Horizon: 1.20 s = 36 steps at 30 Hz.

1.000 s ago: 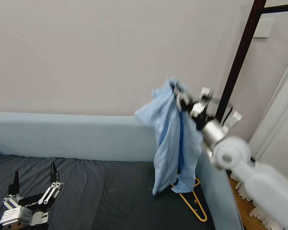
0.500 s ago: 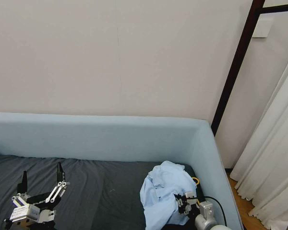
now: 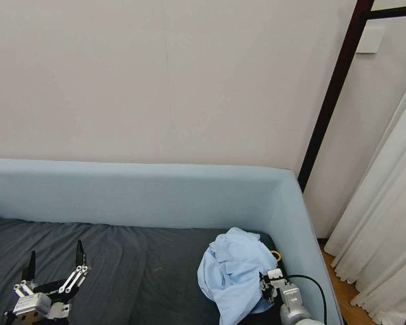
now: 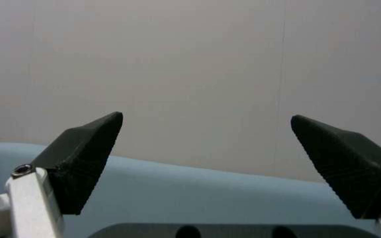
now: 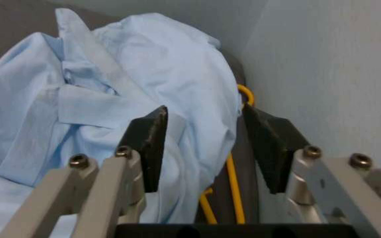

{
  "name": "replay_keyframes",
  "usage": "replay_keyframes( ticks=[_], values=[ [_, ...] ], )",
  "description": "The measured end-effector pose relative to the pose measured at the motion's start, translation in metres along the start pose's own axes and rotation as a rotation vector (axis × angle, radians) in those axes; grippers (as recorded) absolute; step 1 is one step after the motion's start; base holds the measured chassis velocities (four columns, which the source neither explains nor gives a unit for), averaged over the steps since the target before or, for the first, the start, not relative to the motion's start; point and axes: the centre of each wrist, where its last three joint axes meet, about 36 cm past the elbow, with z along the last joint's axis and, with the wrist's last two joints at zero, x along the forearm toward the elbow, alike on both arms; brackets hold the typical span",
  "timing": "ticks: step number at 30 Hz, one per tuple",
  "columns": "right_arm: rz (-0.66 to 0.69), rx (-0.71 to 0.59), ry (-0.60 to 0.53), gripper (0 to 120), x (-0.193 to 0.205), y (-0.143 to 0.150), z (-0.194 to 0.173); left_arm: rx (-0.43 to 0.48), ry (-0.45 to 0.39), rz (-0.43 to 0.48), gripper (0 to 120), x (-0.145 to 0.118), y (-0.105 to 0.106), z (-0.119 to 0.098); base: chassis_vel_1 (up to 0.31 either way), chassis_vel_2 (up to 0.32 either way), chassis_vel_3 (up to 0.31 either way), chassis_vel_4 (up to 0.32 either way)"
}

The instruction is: Pick up the clothes from the sofa and hang them on the clothes hanger.

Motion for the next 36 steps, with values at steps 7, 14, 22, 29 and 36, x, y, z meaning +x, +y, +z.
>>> replay_keyframes(
  ticks=[7,14,22,29,36],
  values=[
    [-0.076,-0.08,-0.042,73,0.011,-0.003,-0.015,0.006,0.017,0.034,100,0.005,-0.004,0.003,0.0,0.0,0.0,0.0],
    [-0.292,-0.109,-0.211,98,-0.012,0.024,-0.015,0.007,0.007,0.028,100,0.007,-0.016,0.001,0.0,0.0,0.0,0.0],
    [-0.251,0.073,-0.106,98,-0.049,0.079,0.003,-0.006,-0.002,0.012,100,0.007,-0.017,-0.007,0.0,0.0,0.0,0.0],
    [-0.194,0.123,-0.049,93,-0.077,0.102,0.007,-0.023,-0.001,0.001,100,0.007,-0.013,-0.009,0.0,0.0,0.0,0.0],
    [-0.131,0.205,-0.044,90,-0.101,0.114,0.026,-0.028,-0.005,-0.007,100,0.006,-0.016,-0.011,0.0,0.0,0.0,0.0]
  ],
)
